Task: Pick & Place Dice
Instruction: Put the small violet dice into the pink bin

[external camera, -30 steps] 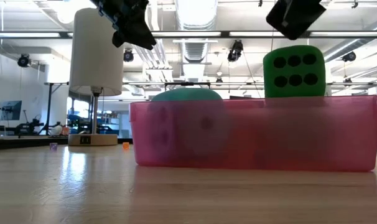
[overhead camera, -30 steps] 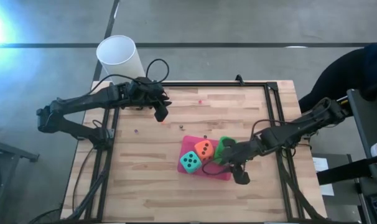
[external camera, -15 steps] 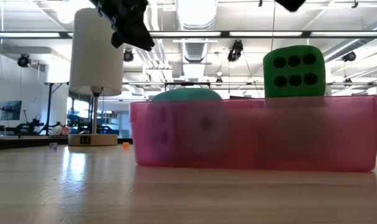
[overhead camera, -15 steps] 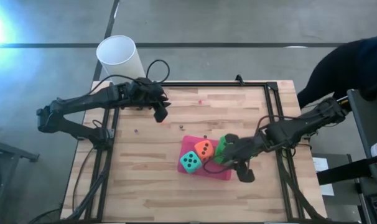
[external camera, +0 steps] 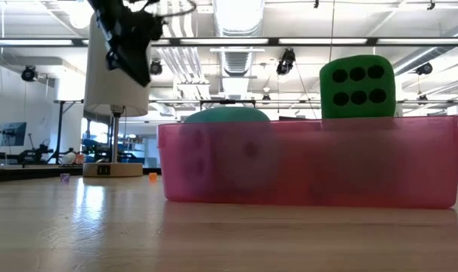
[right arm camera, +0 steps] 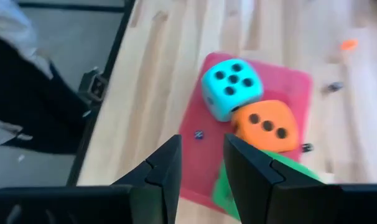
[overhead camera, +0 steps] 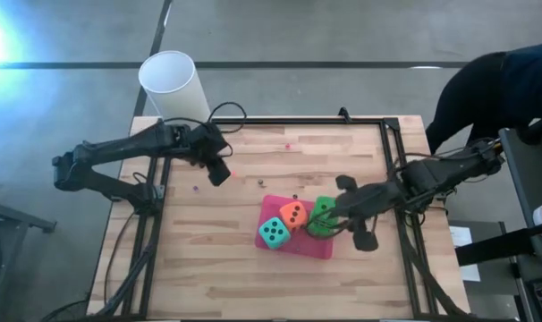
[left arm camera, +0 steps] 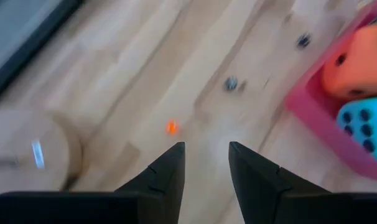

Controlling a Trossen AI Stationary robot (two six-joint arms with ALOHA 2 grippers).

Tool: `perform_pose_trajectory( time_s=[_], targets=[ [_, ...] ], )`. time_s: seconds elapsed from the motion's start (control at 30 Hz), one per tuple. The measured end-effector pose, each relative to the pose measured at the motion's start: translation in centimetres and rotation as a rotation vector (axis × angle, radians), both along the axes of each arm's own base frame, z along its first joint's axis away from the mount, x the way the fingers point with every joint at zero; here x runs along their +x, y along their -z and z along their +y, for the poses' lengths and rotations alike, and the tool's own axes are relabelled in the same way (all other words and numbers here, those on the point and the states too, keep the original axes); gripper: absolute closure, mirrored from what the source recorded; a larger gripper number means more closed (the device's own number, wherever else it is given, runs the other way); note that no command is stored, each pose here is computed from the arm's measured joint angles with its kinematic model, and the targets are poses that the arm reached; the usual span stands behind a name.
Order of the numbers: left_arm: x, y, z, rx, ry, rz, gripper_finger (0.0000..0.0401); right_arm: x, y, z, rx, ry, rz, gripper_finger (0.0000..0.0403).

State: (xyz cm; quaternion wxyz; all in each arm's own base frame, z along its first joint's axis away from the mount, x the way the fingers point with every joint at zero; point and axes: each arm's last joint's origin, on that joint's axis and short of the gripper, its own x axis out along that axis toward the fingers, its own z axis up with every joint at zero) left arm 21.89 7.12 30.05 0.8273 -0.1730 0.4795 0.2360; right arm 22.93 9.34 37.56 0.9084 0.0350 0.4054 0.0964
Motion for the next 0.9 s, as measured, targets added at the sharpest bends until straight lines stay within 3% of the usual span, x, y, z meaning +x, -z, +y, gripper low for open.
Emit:
perform_pose_trajectory(
  time_s=[0.4, 0.9],
  targets=[
    [-2.5, 7.7, -1.0, -0.238, -0.253, 0.210, 0.0273, -3.3, -2.9, -2.2, -0.121, 0.213, -0.196, 0.0280],
    [-6.0, 13.6, -0.7, -0.293, -0.372, 0.371, 0.0273, -3.4, -2.9, -2.4, -0.160, 0.210, -0.210, 0.0297]
  ],
)
